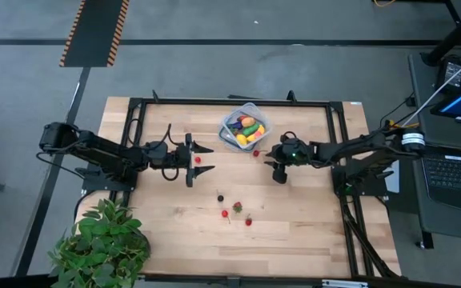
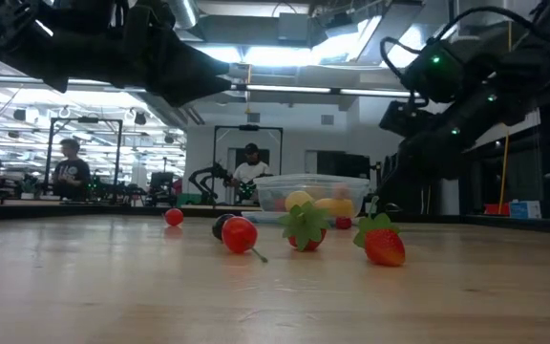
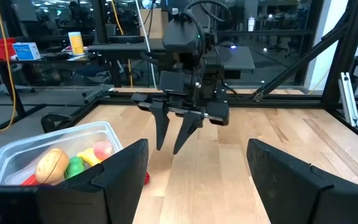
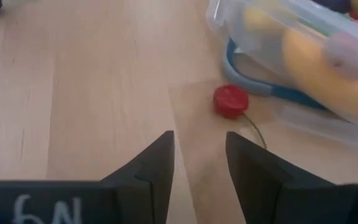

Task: Pick and placing Produce into tupperware
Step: Put the top right red cherry into the transparent container

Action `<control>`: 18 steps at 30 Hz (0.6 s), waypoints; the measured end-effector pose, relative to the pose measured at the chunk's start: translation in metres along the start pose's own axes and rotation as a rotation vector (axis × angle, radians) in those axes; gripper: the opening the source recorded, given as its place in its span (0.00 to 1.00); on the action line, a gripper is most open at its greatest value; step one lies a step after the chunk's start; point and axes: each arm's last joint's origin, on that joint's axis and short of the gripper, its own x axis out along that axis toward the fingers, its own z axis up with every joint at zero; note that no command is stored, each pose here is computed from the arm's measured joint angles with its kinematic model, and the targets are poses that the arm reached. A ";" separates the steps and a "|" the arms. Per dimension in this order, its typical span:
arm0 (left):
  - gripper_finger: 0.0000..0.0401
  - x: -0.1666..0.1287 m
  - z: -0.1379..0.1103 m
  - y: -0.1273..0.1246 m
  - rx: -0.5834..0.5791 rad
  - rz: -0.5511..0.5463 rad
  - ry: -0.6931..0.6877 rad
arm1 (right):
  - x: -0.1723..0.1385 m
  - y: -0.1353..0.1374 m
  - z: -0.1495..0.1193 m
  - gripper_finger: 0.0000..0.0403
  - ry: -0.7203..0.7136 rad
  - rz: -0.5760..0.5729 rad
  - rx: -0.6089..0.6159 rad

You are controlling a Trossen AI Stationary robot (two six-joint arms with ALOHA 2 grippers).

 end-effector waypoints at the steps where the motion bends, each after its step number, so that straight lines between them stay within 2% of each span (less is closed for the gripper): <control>1: 0.67 0.000 0.000 0.000 0.000 0.000 0.000 | 0.002 -0.001 0.002 0.36 0.001 -0.004 0.002; 5: 0.67 0.000 0.000 0.000 0.000 0.000 0.001 | 0.010 -0.012 0.010 0.36 0.003 -0.032 0.024; 11: 0.67 0.000 -0.001 0.000 0.000 0.000 0.012 | 0.018 -0.030 0.007 0.36 0.060 0.007 0.062; 18: 0.67 0.000 -0.002 0.000 0.002 0.000 0.025 | 0.018 -0.036 0.006 0.36 0.064 0.000 0.045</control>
